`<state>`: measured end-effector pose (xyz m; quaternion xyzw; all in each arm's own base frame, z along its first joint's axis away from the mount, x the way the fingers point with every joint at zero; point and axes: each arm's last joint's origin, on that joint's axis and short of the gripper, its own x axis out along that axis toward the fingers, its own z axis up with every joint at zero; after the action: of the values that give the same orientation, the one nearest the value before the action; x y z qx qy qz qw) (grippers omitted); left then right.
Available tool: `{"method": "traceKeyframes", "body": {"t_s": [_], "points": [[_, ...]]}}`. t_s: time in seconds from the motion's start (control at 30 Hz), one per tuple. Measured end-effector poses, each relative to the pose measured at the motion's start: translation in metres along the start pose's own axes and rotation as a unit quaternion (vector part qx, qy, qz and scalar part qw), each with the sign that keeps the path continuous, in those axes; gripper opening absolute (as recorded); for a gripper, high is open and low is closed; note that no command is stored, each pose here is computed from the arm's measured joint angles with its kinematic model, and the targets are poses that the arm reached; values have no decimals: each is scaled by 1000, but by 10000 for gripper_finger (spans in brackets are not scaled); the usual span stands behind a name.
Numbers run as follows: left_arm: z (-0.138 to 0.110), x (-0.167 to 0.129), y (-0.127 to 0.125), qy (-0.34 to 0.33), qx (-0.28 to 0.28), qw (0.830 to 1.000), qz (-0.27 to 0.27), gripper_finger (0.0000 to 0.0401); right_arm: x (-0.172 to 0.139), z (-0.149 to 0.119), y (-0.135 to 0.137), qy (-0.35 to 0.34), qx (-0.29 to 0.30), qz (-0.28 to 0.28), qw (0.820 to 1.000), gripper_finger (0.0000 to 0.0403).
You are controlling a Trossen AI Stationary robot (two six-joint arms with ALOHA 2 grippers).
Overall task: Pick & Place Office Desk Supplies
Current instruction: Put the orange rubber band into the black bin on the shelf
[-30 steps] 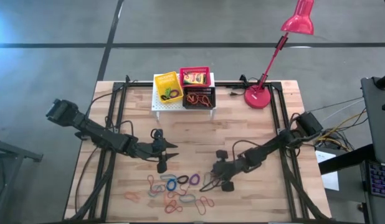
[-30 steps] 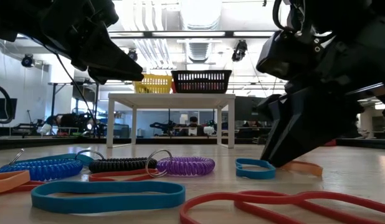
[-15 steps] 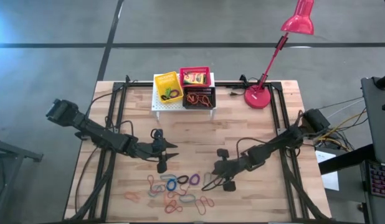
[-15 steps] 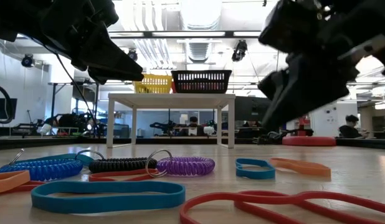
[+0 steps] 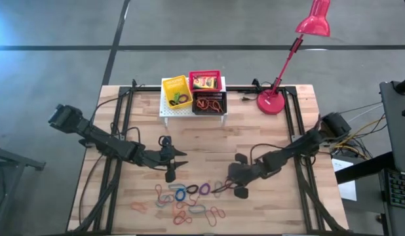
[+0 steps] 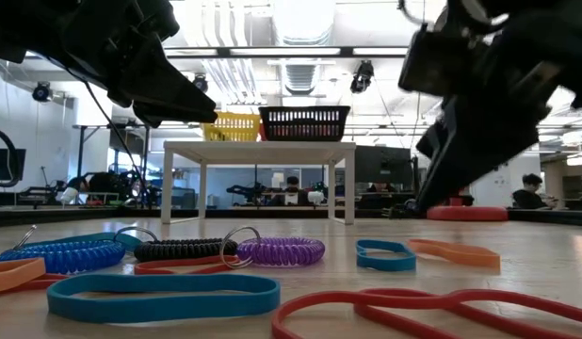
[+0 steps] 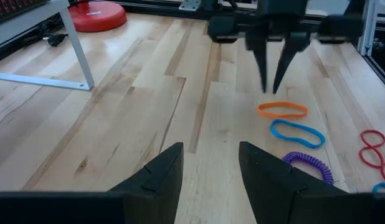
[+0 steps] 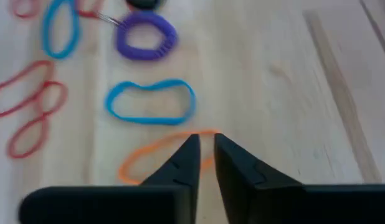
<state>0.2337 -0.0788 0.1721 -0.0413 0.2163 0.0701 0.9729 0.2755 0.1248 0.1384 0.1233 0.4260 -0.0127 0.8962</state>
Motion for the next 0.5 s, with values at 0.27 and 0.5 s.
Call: {"method": "traceKeyframes", "body": {"t_s": [0.27,0.5], "points": [[0,0,0,0,0,1000,0,163,23,-13,-5,25,-23,-35,999,142],[0,0,0,0,0,1000,0,163,31,-15,-5,22,-67,-38,997,126]]}}
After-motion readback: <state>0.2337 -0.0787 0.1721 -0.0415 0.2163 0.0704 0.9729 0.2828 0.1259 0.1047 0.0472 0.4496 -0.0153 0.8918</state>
